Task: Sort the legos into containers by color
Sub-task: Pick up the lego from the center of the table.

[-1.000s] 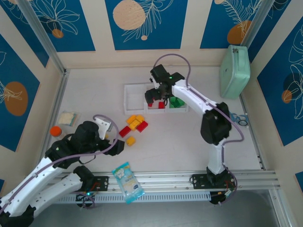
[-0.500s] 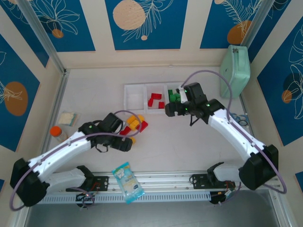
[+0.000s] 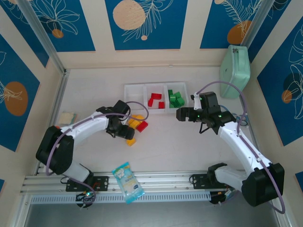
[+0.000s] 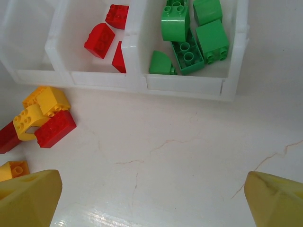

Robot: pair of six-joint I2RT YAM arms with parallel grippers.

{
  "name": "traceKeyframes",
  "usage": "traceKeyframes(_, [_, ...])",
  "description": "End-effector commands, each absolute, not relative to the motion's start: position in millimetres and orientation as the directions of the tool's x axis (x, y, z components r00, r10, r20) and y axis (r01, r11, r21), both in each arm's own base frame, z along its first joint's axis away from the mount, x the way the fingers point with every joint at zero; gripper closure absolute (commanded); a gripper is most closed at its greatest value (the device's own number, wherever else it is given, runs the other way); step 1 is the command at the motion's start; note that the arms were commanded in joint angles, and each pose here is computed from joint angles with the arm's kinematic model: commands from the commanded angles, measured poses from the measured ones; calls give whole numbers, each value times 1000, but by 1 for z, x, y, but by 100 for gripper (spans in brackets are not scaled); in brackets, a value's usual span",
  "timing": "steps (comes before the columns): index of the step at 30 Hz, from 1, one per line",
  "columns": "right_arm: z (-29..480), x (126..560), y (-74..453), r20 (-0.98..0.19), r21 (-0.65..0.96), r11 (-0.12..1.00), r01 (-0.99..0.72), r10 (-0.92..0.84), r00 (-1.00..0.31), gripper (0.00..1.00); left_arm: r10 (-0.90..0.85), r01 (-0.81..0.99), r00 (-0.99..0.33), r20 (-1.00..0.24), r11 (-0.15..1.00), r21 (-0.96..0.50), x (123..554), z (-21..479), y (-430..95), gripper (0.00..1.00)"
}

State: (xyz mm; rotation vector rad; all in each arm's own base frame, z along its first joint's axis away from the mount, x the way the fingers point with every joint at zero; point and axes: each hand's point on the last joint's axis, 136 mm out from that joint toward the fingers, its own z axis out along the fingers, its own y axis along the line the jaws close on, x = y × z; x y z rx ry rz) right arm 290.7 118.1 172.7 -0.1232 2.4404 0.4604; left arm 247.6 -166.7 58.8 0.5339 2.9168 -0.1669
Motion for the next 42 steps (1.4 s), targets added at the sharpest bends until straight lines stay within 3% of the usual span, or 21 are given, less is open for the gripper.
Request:
traceKeyframes(1, [171, 288, 121, -605, 339, 919, -202, 49, -794, 1, 371, 397, -898, -237, 915, -72, 269, 66, -174, 16])
traceKeyframes(7, [164, 288, 121, -595, 349, 918, -186, 64, -801, 1, 393, 419, -894, -218, 904, -88, 280, 57, -178, 28])
traceKeyframes(18, [151, 286, 124, -561, 385, 910, -154, 99, -822, 1, 352, 366, -923, -157, 928, -67, 288, 33, -162, 30])
traceKeyframes(23, [152, 288, 124, -563, 386, 910, -153, 101, -820, 1, 337, 351, -931, -140, 932, -89, 290, 21, -164, 36])
traceKeyframes(37, [141, 296, 120, -557, 384, 917, -106, 139, -819, 0, 255, 263, -962, -99, 962, -74, 285, 9, -156, 73])
traceKeyframes(42, [143, 302, 123, -555, 395, 914, -97, 152, -818, 1, 164, 187, -967, -196, 977, -105, 280, 43, -153, 76])
